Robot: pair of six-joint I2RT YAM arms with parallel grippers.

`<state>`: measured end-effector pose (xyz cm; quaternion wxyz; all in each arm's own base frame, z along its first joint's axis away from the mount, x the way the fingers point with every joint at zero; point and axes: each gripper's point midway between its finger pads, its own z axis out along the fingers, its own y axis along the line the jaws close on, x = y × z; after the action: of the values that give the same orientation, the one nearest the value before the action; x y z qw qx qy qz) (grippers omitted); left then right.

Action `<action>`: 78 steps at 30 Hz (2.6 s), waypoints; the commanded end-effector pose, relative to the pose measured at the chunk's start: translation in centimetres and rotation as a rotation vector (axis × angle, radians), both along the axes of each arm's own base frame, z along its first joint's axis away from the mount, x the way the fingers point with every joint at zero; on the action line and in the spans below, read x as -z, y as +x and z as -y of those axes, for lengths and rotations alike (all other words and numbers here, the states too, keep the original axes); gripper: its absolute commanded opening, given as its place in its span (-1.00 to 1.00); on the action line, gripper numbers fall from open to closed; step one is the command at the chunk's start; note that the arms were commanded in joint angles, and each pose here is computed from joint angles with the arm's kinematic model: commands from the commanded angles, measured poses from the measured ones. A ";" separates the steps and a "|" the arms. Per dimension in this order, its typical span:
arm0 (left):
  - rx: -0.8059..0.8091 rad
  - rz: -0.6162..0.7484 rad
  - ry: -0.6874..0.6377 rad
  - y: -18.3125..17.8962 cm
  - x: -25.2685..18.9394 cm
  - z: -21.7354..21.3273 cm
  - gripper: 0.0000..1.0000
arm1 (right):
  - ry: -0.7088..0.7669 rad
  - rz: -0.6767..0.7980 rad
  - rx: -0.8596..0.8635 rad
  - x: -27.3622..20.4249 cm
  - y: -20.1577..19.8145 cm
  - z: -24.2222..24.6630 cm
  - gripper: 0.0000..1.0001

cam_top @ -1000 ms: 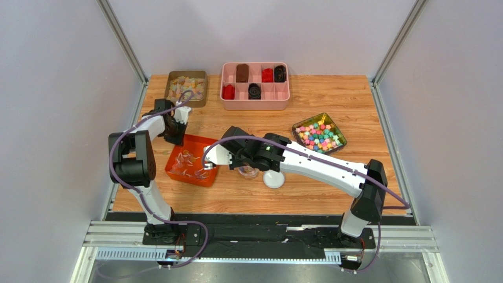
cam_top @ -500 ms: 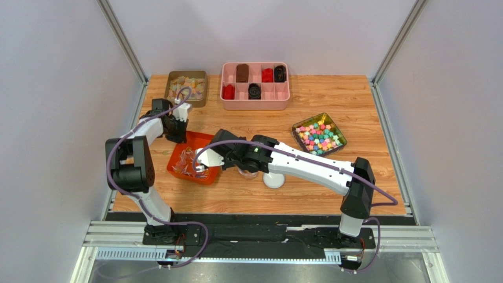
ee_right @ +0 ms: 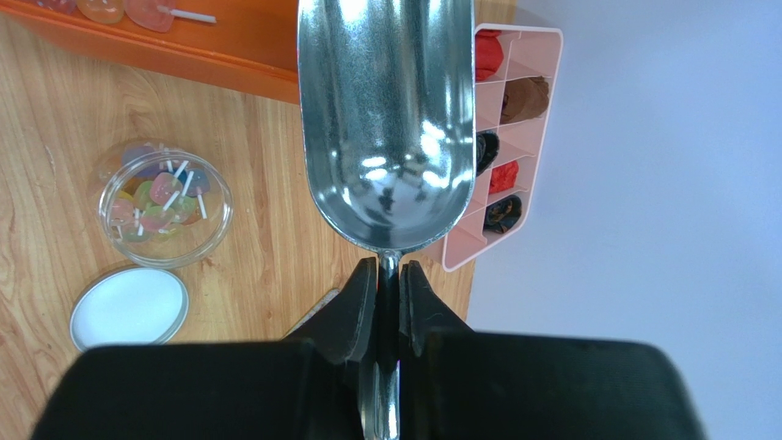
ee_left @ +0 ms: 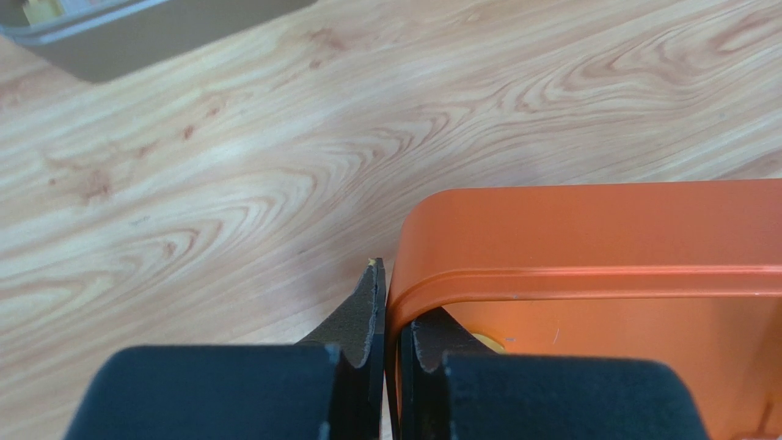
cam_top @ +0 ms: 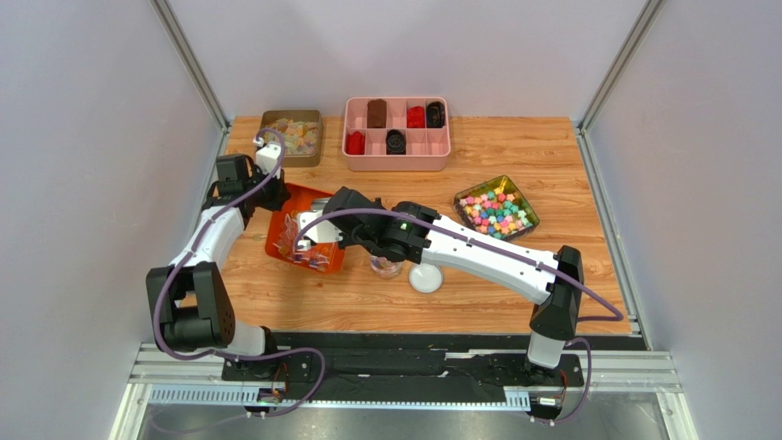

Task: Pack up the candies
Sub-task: Pick up the storage box at the center of the board, then scoop the fake candies from the storage box.

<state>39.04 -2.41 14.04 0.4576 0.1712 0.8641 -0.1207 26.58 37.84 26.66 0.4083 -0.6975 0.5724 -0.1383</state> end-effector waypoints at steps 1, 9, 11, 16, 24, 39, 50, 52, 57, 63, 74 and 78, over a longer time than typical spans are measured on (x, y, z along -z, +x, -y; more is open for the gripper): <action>-0.100 -0.017 0.016 1.2 -0.7 -1.4 -1.00 | 0.001 0.087 -0.001 -1.6 0.4 -0.2 -1.00; -0.320 -0.039 0.153 0.9 -0.2 -4.5 -1.00 | -0.247 0.195 -0.023 2.1 2.4 -1.6 -1.00; -0.329 -0.050 0.154 0.8 0.0 -4.4 -1.00 | -0.304 0.217 -0.043 2.3 2.9 -2.1 -1.00; -0.343 -0.081 0.185 0.6 1.1 -4.4 -1.00 | -0.448 0.239 -0.096 4.7 3.8 -3.5 -1.00; -0.350 -0.082 0.189 0.5 1.4 -4.4 -1.00 | -0.636 0.263 -0.183 6.1 4.5 -4.6 -1.00; -0.334 -0.013 0.137 0.0 -0.6 -3.4 -1.00 | -0.794 0.216 -0.243 10.9 4.4 -6.0 -1.00; -0.373 0.013 0.133 -0.3 -1.4 -3.8 -1.00 | -0.647 0.086 -0.130 13.9 2.9 -7.2 -1.00; -0.389 0.003 0.137 -0.3 -1.1 -4.1 -1.00 | -0.603 0.087 -0.094 13.8 2.8 -7.7 -1.00; -0.396 -0.016 0.135 -0.2 -0.5 -4.1 -1.00 | -0.572 0.084 -0.122 14.7 0.8 -8.5 -1.00; -0.397 -0.012 0.133 -0.3 -0.6 -4.1 -1.00 | -0.563 0.088 -0.174 15.8 -1.1 -9.7 -1.00; -0.398 -0.019 0.132 -0.3 -0.2 -4.1 -1.00 | -0.360 0.022 -0.094 17.2 -1.4 -12.5 -1.00; -0.400 -0.031 0.133 -0.3 0.1 -4.1 -1.00 | -0.318 0.009 -0.093 17.5 -1.6 -13.3 -1.00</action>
<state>36.62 2.54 10.56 0.3860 0.0510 0.9195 0.0536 26.25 48.56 10.09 0.2708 -0.7847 0.4909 -0.2645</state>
